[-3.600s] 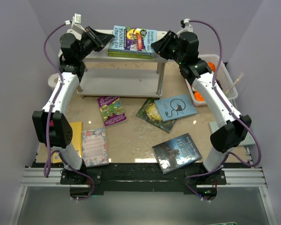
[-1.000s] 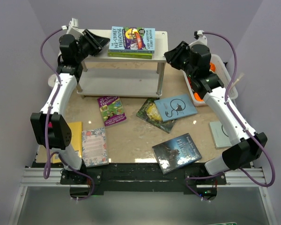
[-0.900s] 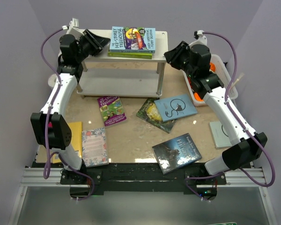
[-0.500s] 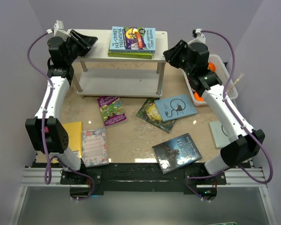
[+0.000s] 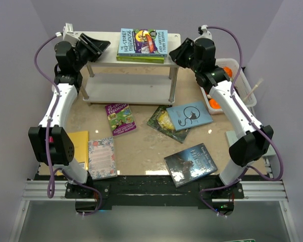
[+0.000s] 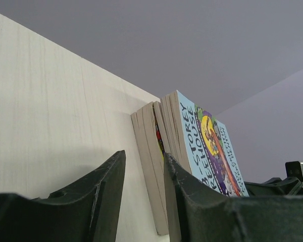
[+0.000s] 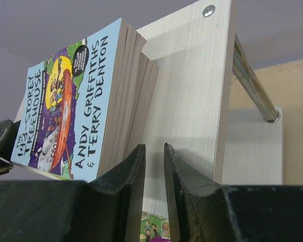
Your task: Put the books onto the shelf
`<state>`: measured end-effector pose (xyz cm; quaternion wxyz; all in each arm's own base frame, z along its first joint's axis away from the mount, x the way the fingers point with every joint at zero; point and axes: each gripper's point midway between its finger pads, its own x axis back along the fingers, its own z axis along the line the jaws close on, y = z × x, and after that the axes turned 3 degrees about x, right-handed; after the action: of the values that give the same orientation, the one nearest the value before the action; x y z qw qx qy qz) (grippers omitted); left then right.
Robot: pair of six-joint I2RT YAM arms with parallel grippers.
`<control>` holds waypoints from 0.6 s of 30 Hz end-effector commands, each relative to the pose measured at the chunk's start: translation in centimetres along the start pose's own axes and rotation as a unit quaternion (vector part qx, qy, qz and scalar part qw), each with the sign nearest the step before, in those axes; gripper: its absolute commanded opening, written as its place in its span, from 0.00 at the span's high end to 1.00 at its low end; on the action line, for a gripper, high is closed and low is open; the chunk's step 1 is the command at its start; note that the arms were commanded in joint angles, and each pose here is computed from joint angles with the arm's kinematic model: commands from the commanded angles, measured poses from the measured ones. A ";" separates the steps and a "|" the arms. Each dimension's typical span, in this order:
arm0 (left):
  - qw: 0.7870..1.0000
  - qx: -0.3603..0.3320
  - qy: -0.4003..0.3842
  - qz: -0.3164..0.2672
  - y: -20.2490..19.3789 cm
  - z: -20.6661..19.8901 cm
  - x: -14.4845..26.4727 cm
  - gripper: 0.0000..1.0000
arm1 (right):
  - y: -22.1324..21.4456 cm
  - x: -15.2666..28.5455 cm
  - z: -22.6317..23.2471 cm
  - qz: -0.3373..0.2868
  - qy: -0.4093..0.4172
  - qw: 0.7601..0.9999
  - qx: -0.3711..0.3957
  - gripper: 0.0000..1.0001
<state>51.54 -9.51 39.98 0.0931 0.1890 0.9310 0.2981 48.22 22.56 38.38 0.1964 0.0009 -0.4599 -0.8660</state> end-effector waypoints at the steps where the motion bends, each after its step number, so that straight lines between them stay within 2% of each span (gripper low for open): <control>1: 0.999 -0.003 -0.032 0.015 -0.7 -1.5 0.2 0.59 | 2.0 1.6 3.0 -0.025 0.040 0.999 0.001 0.75; 3: 0.999 -0.002 -0.038 0.026 -1.8 -2.0 -0.1 0.59 | 1.9 1.8 3.2 -0.027 0.041 0.999 0.001 0.75; 18: 0.999 -0.001 -0.043 0.027 -2.0 -2.1 0.1 0.59 | 1.1 2.6 4.2 -0.022 0.053 0.998 0.014 0.74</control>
<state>50.93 -11.62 40.05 0.1123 0.2159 0.9233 0.2973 47.17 24.57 38.35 0.2146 0.0112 -0.4615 -0.8607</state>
